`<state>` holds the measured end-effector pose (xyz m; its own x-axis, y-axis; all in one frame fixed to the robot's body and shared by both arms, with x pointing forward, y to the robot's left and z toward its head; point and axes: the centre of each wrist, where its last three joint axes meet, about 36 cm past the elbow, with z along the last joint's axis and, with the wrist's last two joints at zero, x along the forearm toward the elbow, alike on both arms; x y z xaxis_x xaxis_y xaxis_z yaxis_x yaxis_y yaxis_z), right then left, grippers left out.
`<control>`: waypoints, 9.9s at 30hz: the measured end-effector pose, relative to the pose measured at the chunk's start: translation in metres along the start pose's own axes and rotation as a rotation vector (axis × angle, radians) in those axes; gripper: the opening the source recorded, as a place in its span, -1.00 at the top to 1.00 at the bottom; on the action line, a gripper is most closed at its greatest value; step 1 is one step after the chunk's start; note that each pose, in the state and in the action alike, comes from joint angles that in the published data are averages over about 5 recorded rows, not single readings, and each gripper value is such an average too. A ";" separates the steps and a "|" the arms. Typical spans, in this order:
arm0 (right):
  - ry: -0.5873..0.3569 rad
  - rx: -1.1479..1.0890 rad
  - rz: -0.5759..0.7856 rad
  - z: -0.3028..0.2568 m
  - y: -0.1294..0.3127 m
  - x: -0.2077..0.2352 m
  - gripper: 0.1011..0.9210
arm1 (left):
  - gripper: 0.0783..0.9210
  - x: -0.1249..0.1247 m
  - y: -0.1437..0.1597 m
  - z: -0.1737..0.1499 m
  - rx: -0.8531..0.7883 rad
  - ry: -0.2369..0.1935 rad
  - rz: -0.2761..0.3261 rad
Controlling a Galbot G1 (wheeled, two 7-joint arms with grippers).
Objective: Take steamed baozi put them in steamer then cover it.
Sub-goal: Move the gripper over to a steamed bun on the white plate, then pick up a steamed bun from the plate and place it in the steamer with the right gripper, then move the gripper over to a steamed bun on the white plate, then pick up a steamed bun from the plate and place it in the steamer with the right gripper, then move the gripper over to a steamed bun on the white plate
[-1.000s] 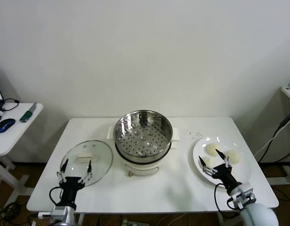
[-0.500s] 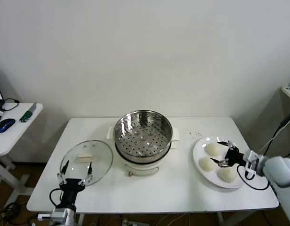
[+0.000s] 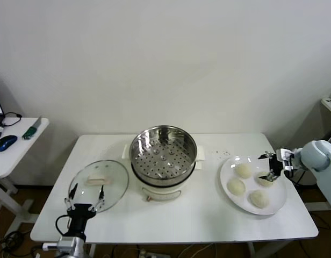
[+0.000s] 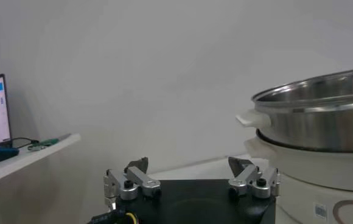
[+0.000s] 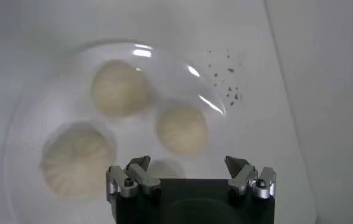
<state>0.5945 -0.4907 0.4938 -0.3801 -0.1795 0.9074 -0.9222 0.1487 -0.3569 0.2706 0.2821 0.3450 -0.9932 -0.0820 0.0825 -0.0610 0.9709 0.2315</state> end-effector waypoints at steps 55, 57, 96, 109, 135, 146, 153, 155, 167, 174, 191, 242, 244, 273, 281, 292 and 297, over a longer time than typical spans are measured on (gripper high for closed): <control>0.116 0.255 -0.240 -0.098 -0.098 -0.068 -0.37 | -0.77 -0.003 0.010 0.004 -0.024 0.033 -0.017; 0.113 0.302 -0.226 -0.114 -0.108 -0.056 -0.37 | -0.77 -0.002 0.009 0.004 -0.024 0.034 -0.015; 0.105 1.510 -0.158 -0.518 -0.100 0.012 -0.42 | -0.77 0.011 0.009 0.000 -0.033 0.042 0.001; 0.119 1.593 -0.218 -0.530 -0.071 -0.041 -0.44 | -0.77 0.010 0.009 -0.002 -0.032 0.038 0.000; 0.112 1.546 -0.202 -0.516 -0.083 -0.009 -0.76 | -0.77 0.012 0.011 -0.003 -0.038 0.038 0.002; 0.020 1.077 -0.114 -0.421 -0.115 0.056 -0.76 | -0.77 0.015 0.011 -0.007 -0.030 0.028 0.006; -0.005 0.699 -0.115 -0.332 -0.113 0.078 -0.76 | -0.77 0.018 0.010 -0.008 -0.022 0.029 0.015; -0.004 0.607 -0.127 -0.304 -0.110 0.080 -0.76 | -0.77 0.018 0.010 -0.008 -0.022 0.029 0.018; 0.016 0.244 -0.234 -0.160 -0.058 0.046 -0.76 | -0.77 0.018 0.010 -0.011 -0.026 0.026 0.022; 0.033 0.155 -0.285 -0.114 -0.026 0.009 -0.76 | -0.77 0.019 0.008 -0.009 -0.030 0.036 0.020; 0.036 0.090 -0.336 -0.089 -0.001 -0.053 -0.76 | -0.77 0.021 0.009 -0.003 -0.044 0.058 0.010; -0.071 0.076 -0.196 -0.182 -0.113 0.060 -0.43 | -0.77 0.030 0.000 -0.006 -0.036 0.057 0.039; -0.092 0.078 -0.181 -0.201 -0.123 0.074 -0.43 | -0.77 0.030 -0.001 -0.006 -0.035 0.056 0.043; -0.176 0.287 -0.290 -0.465 -0.097 0.004 -0.45 | -0.77 0.031 0.003 -0.008 -0.044 0.048 0.051; -0.158 0.326 -0.320 -0.489 -0.077 -0.029 -0.47 | -0.77 0.029 0.004 -0.008 -0.047 0.047 0.051; -0.126 0.355 -0.324 -0.500 -0.065 -0.049 -0.70 | -0.77 0.029 0.005 -0.006 -0.048 0.052 0.052; -0.123 0.362 -0.320 -0.500 -0.066 -0.048 -0.76 | -0.77 0.029 0.005 -0.005 -0.051 0.055 0.052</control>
<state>0.7088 -0.0062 0.5851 -0.0590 -0.2780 0.9588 -0.9512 -0.2757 -0.1384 0.2418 0.2839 0.3533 -0.9879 -0.0452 0.1482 -0.0029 0.9617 0.2742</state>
